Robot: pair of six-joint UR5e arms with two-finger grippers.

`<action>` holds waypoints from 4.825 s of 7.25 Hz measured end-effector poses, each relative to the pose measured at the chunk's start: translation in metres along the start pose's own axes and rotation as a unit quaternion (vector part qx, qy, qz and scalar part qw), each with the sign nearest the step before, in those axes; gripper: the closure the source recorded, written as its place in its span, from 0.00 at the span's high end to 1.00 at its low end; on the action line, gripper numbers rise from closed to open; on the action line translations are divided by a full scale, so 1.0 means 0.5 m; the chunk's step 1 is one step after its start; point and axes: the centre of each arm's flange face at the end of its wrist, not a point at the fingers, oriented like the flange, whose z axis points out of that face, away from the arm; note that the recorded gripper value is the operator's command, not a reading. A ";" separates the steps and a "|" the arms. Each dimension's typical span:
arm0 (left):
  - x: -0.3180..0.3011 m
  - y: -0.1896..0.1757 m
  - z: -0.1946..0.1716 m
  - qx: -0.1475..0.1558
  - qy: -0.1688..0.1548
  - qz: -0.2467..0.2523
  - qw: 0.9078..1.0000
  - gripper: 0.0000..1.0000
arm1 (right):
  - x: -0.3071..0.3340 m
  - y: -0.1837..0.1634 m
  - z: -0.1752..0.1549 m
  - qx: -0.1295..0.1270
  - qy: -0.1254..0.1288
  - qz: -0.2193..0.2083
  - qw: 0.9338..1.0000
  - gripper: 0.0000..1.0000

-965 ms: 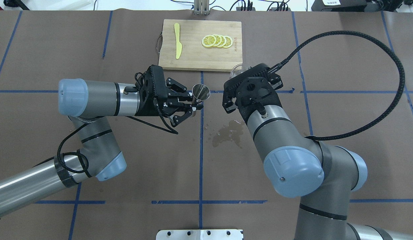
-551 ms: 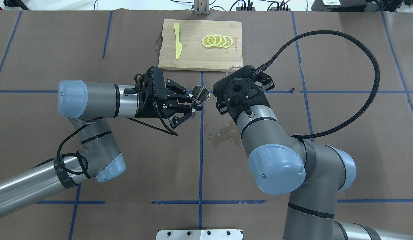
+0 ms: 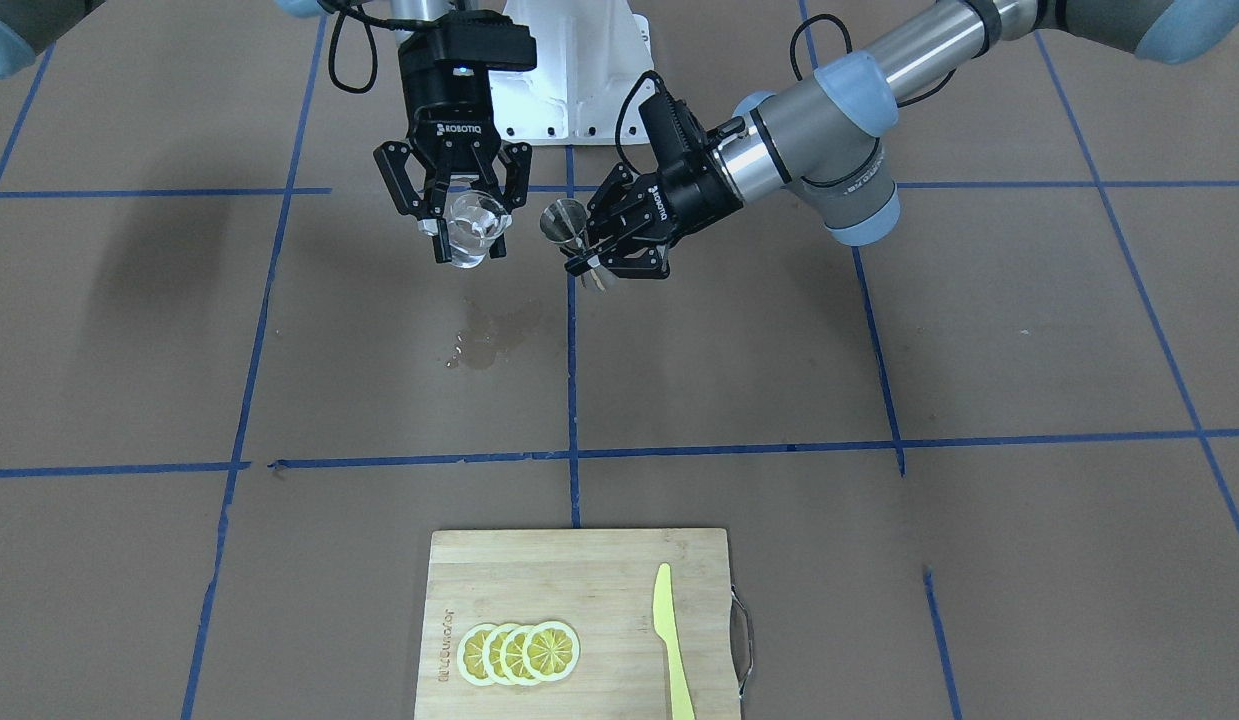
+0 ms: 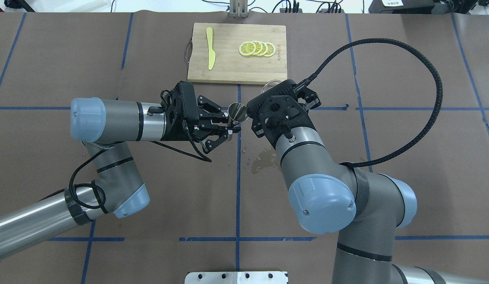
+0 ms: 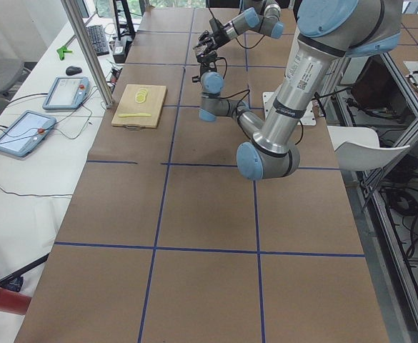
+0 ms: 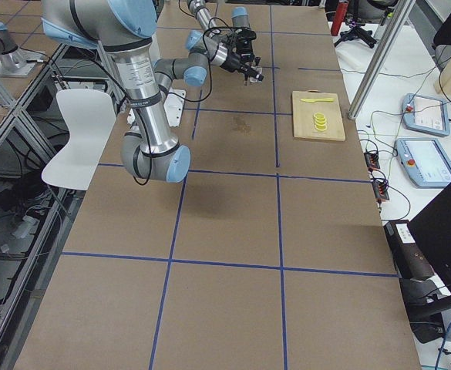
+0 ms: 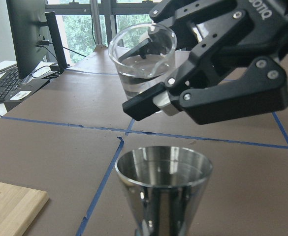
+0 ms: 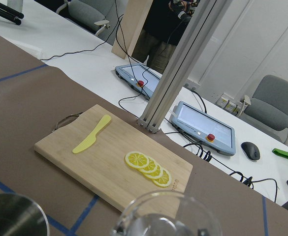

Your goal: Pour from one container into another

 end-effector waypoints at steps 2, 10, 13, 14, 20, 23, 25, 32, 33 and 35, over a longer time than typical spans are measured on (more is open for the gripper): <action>0.001 0.000 0.001 0.000 -0.002 -0.001 1.000 0.00 | -0.009 -0.012 -0.010 0.010 0.004 -0.019 1.000 0.00; 0.004 -0.001 0.003 0.001 -0.001 -0.002 1.000 0.00 | -0.064 -0.023 -0.033 0.012 0.018 -0.066 0.998 0.00; 0.005 -0.002 0.004 0.002 0.000 -0.002 1.000 0.00 | -0.071 -0.030 -0.034 0.010 0.038 -0.114 0.993 0.00; 0.006 -0.002 0.004 0.002 0.000 -0.002 1.000 0.00 | -0.074 -0.030 -0.033 0.010 0.042 -0.124 0.991 0.00; 0.007 -0.003 0.004 0.002 0.000 -0.001 1.000 0.00 | -0.100 -0.048 -0.026 0.002 0.078 -0.200 0.977 0.00; 0.008 -0.005 0.004 0.003 0.001 -0.002 1.000 0.00 | -0.107 -0.052 -0.028 -0.005 0.090 -0.229 0.969 0.00; 0.008 -0.004 0.003 0.003 0.001 -0.002 1.000 0.00 | -0.108 -0.054 -0.029 -0.006 0.091 -0.231 0.969 0.00; 0.007 -0.004 0.003 0.003 0.000 -0.002 1.000 0.00 | -0.108 -0.055 -0.030 -0.007 0.094 -0.260 0.961 0.00; 0.007 -0.004 0.003 0.003 0.000 -0.001 1.000 0.00 | -0.108 -0.055 -0.030 -0.007 0.095 -0.262 0.960 0.00; 0.008 -0.004 0.003 0.003 0.000 -0.001 1.000 0.00 | -0.108 -0.055 -0.030 -0.007 0.096 -0.269 0.958 0.00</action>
